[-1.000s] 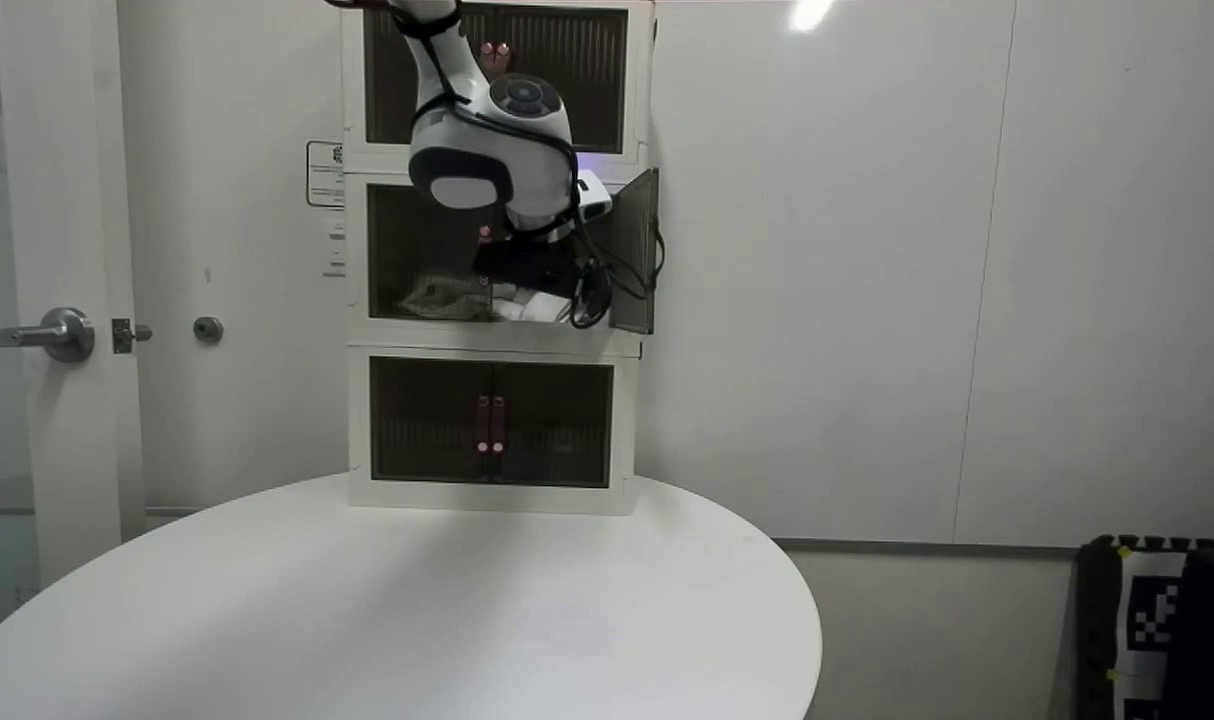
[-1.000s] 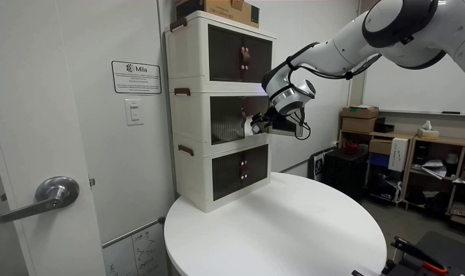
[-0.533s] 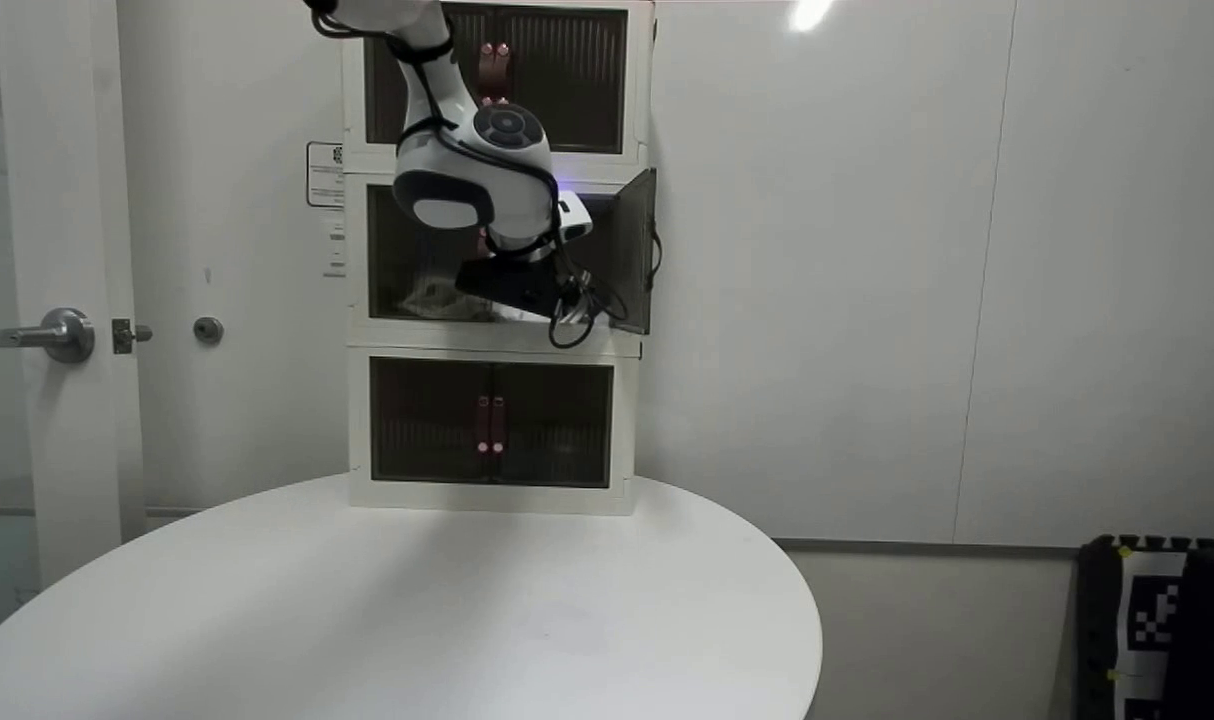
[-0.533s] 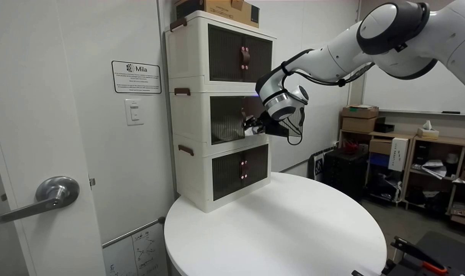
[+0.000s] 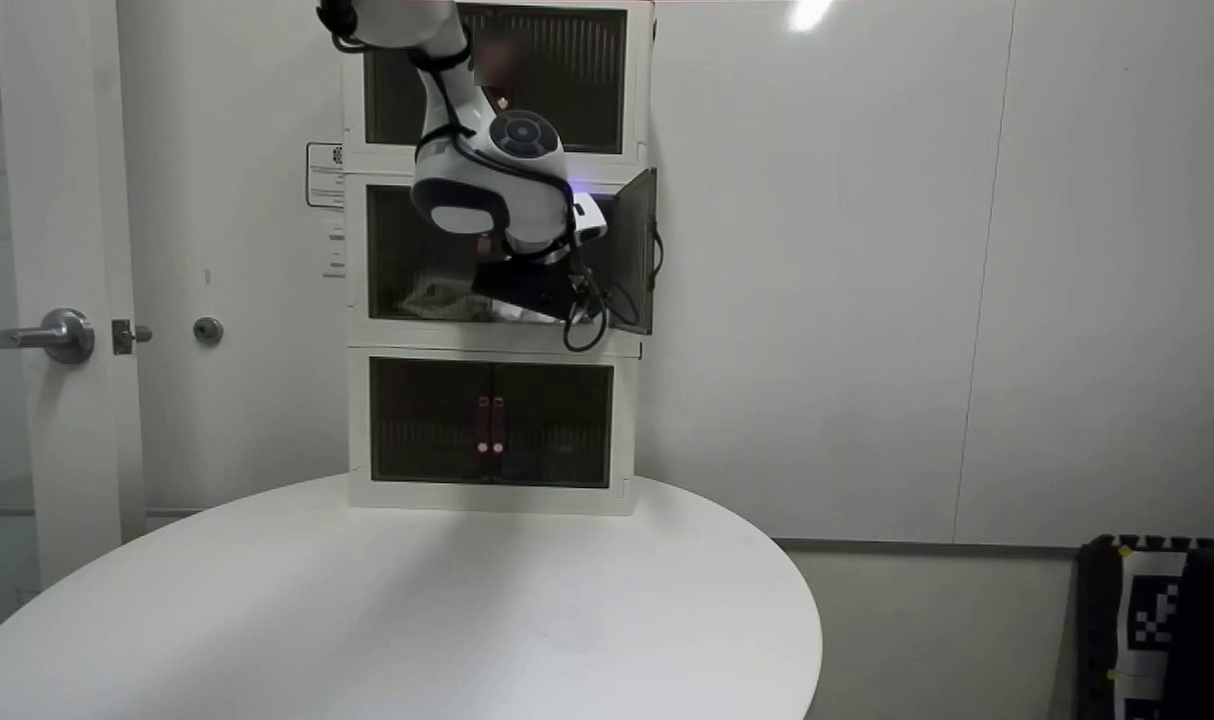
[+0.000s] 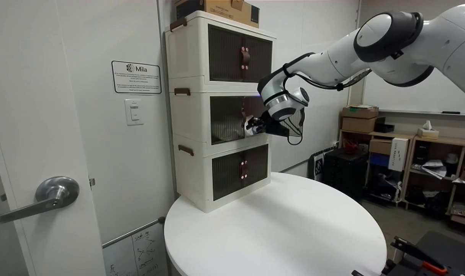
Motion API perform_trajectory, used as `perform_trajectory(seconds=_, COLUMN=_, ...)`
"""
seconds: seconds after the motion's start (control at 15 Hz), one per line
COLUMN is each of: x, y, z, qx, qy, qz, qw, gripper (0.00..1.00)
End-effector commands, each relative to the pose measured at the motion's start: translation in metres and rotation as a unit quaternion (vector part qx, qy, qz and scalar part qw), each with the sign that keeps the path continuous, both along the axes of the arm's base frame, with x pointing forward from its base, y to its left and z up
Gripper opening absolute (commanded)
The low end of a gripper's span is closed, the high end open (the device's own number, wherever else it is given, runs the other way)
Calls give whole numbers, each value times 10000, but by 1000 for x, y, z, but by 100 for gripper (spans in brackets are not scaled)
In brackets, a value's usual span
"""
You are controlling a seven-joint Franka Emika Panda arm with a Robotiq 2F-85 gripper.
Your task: Remove the towel from the middle compartment
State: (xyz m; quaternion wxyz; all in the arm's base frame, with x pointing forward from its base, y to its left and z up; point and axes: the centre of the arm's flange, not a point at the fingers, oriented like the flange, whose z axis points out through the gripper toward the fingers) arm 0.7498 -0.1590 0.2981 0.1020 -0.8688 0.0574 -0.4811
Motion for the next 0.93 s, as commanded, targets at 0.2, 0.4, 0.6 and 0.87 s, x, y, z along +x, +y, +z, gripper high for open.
perform_trajectory(seconds=0.2, x=14, y=-3, z=-5, qx=-37, qy=-234, qz=-84, qw=9997, gripper=100)
perform_trajectory(seconds=0.4, x=20, y=-3, z=-9, qx=-11, qy=-232, qz=-90, qw=9997, gripper=100)
perform_trajectory(seconds=0.6, x=24, y=2, z=-14, qx=26, qy=-235, qz=-83, qw=9997, gripper=100)
perform_trajectory(seconds=0.87, x=30, y=17, z=-19, qx=50, qy=-230, qz=-33, qw=9997, gripper=72)
